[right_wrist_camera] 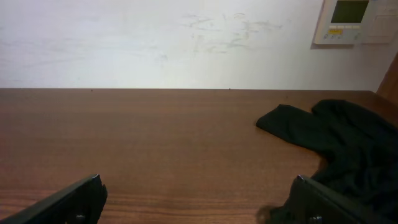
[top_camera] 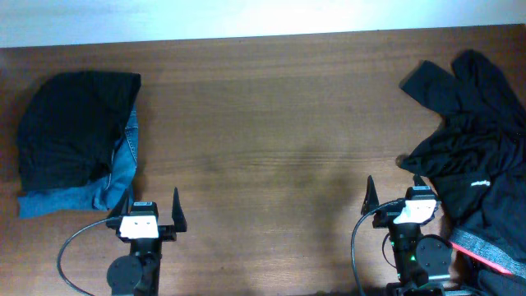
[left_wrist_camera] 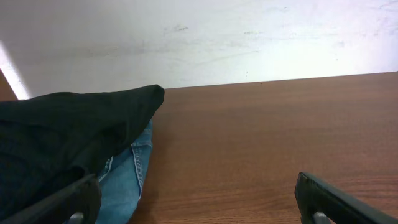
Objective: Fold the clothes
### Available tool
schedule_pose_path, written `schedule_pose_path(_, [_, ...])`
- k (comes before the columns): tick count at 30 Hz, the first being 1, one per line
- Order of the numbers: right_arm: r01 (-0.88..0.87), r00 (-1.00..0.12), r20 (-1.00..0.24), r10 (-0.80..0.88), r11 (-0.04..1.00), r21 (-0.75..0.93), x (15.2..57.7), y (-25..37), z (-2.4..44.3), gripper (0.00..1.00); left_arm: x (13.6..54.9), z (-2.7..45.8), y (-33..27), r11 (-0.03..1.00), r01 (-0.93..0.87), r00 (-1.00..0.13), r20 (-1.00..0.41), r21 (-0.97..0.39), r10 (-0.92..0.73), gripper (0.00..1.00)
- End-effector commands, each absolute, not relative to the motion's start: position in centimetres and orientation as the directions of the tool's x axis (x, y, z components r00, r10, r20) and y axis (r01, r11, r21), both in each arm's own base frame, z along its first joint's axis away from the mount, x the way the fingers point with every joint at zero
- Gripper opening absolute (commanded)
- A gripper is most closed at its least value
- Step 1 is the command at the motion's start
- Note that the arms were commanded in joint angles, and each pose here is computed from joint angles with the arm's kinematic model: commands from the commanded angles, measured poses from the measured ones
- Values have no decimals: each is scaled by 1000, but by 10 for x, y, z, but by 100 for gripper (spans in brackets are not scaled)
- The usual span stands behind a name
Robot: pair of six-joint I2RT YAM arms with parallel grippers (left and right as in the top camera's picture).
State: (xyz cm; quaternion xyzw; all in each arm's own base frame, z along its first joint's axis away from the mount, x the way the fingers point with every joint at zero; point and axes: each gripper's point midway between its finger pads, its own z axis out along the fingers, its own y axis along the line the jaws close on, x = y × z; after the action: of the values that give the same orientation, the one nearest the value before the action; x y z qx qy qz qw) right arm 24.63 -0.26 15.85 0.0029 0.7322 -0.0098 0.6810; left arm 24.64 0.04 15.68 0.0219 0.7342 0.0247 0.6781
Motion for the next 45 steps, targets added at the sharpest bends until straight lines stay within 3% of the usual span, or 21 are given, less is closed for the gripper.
schedule_pose_path(1, [32, -80, -997, -13, 999, -16, 246, -6, 156, 98, 246, 157, 1, 996, -4, -76, -993, 86, 85, 99])
schedule_pose_path(11, [44, -75, -997, 9, 999, 6, 245, -8, 160, 99, 246, 173, -1, 999, 3, -24, -999, 34, 34, 99])
schedule_pose_path(20, [220, -147, -988, 42, 976, 9, 235, -37, 192, 99, 248, 210, -1, 1000, 2, -25, -999, 26, 26, 99])
schedule_pose_path(29, [264, -427, -903, 42, 961, -80, 249, -47, 198, 99, 279, 231, -3, 1000, 14, -194, -981, 15, 17, 99])
schedule_pose_path(38, [153, -761, -646, 61, 985, -86, 281, -28, 175, 99, 313, 212, -24, 992, 120, -500, -866, -45, 21, 100])
schedule_pose_path(42, [129, -832, -550, 63, 988, -81, 291, -24, 164, 99, 323, 209, -34, 982, 169, -527, -850, -80, 21, 99])
schedule_pose_path(45, [287, -826, -521, 214, 956, -62, 292, -41, 153, 99, 326, 205, -34, 982, 168, -535, -845, -81, 22, 99])
